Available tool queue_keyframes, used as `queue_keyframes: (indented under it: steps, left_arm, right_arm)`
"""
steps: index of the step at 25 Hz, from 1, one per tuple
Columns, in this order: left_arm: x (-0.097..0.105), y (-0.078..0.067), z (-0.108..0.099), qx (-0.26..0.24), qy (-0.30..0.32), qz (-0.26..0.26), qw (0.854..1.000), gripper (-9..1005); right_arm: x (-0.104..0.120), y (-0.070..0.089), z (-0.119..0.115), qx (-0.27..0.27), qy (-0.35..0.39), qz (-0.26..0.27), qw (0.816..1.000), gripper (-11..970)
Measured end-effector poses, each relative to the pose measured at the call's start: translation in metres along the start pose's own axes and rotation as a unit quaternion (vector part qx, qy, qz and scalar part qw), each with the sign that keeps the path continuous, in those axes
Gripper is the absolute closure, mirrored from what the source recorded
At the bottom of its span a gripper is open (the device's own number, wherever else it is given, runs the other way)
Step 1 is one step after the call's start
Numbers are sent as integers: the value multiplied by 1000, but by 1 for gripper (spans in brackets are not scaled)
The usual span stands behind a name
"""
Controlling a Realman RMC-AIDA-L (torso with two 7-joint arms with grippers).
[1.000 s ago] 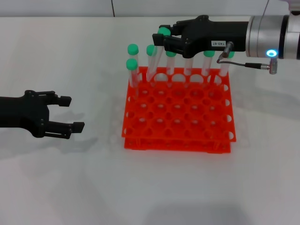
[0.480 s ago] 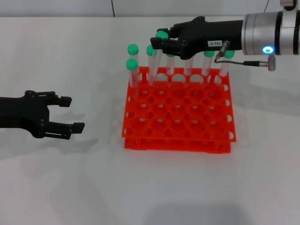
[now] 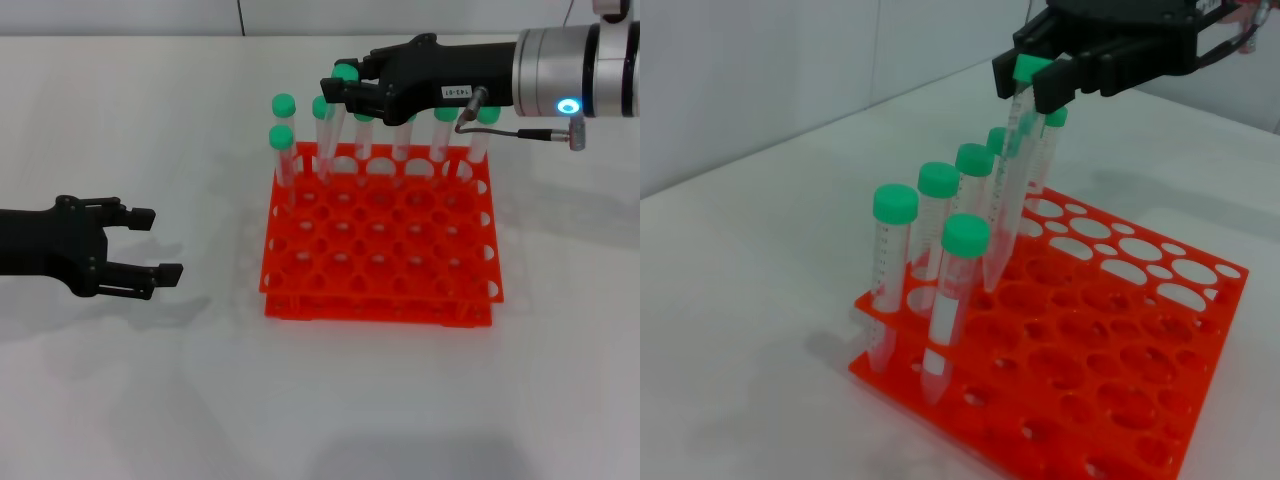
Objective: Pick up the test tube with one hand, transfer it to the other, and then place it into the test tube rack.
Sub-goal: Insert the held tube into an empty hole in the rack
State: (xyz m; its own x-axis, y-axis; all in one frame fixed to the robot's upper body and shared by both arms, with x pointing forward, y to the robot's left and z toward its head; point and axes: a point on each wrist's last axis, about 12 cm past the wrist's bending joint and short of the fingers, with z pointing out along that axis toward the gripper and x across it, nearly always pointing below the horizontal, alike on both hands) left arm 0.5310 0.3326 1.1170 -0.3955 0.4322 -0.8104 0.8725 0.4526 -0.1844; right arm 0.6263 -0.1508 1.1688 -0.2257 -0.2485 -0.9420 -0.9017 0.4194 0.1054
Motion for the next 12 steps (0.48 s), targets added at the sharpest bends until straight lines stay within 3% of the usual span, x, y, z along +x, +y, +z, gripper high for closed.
queue_keyframes:
  steps: [12]
  left_arm:
    - [1, 0, 0, 0, 1, -1, 1000, 110]
  right_arm:
    - [4, -1, 0, 6, -1, -2, 1000, 694]
